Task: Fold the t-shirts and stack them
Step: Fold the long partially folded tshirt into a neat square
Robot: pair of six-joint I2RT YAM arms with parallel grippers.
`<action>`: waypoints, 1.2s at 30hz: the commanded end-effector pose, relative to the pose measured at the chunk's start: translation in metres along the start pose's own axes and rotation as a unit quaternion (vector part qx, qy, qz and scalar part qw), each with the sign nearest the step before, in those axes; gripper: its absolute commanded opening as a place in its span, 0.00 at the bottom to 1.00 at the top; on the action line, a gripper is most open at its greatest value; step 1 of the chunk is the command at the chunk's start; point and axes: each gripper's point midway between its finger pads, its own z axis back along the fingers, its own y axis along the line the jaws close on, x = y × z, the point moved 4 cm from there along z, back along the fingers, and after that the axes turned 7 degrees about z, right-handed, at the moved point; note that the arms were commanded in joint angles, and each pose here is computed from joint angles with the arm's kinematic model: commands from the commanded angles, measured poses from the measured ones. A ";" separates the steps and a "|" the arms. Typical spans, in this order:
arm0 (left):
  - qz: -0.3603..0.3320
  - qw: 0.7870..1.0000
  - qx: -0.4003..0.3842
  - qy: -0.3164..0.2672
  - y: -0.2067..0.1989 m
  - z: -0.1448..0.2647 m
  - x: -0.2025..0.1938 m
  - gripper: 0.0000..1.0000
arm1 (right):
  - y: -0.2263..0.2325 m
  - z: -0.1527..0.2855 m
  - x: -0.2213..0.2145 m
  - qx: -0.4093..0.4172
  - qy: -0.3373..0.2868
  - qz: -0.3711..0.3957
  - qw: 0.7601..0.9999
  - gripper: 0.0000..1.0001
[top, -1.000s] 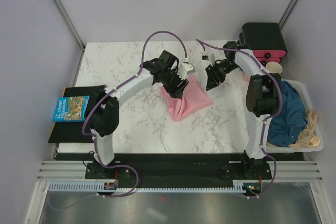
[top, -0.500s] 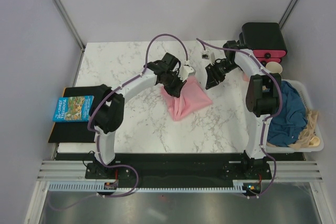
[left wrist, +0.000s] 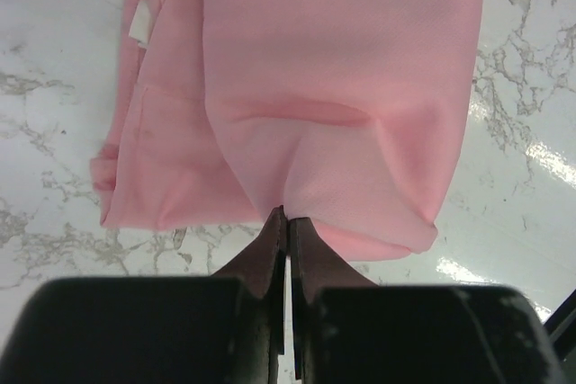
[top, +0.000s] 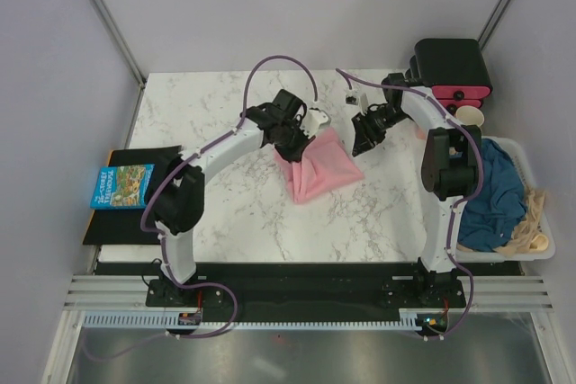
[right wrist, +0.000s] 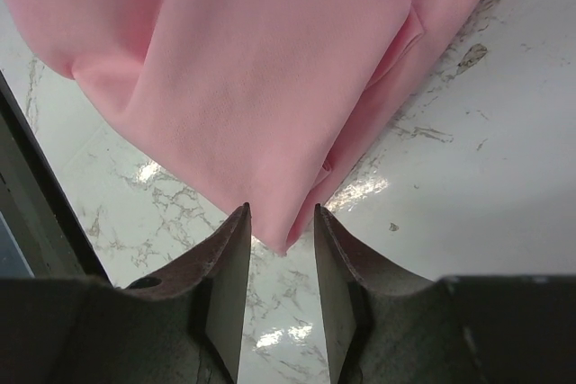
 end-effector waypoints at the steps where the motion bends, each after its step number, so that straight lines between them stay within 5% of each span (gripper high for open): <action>1: -0.034 0.998 0.044 -0.033 0.008 0.034 0.008 0.03 | 0.011 0.010 0.014 -0.004 -0.023 0.028 0.999 0.41; 16: -0.054 0.973 0.210 0.079 0.085 -0.029 -0.067 0.19 | 0.020 0.010 0.022 -0.003 -0.031 0.036 0.999 0.41; 20: -0.055 0.963 0.257 0.067 0.099 -0.029 -0.058 0.28 | 0.025 0.008 0.024 0.001 -0.029 0.041 0.999 0.42; 24: -0.061 0.956 0.287 0.029 0.106 -0.017 -0.040 0.48 | 0.028 0.000 0.022 0.014 -0.029 0.037 0.999 0.44; 36: -0.056 0.948 0.300 -0.090 0.092 0.050 -0.001 0.57 | 0.005 -0.035 0.041 0.067 -0.091 -0.044 0.993 0.50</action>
